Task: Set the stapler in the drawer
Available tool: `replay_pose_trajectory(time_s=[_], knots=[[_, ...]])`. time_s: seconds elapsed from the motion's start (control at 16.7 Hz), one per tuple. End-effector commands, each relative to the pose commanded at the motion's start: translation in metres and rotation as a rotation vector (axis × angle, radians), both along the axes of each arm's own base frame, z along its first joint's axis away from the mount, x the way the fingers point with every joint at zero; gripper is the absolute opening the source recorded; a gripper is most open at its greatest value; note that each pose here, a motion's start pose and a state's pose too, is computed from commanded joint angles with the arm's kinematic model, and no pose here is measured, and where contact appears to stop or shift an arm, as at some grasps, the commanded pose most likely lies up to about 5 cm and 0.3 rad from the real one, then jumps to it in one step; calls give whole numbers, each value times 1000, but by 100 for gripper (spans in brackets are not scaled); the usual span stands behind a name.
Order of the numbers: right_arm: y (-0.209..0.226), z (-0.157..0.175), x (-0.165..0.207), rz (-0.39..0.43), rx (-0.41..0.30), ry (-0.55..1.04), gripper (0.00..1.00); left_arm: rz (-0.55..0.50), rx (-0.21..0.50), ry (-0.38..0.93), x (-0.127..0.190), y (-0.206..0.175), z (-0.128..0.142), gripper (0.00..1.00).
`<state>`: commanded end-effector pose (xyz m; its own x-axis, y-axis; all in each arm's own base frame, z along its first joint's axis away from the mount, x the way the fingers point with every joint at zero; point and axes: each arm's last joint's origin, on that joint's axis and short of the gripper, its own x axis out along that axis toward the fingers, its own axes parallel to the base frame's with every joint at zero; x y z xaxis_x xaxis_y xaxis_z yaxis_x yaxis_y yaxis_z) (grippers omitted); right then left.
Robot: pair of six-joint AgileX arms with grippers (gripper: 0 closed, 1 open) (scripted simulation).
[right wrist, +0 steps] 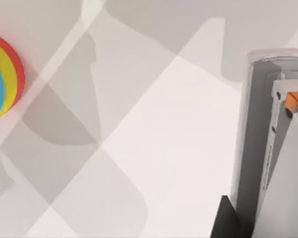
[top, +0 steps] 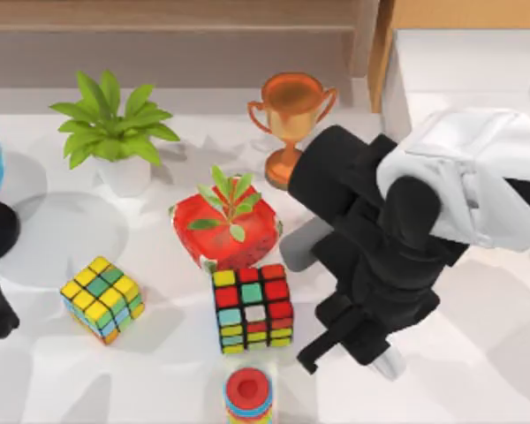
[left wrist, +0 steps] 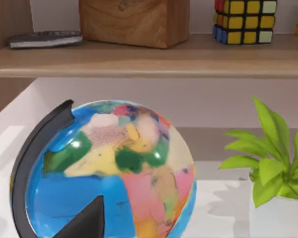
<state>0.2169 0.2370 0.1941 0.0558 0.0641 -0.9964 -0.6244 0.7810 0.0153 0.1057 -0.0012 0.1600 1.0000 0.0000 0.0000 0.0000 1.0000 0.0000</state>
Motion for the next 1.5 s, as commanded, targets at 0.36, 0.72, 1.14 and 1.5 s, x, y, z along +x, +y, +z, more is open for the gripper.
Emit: replay_pose_trajectory(time_s=[0.36,0.72,1.14,1.5], knots=[[-19,89,87,-125,107,-185,0,0,0,0,0,0,0,100],[-101,131,185,-455,112,-335,0,0,0,0,0,0,0,100],[-158,3,260,-651,-60,-4,0,0,0,0,0,0,0,100],[-165,-35,267,-685,-73,123,0,0,0,0,0,0,0,100]])
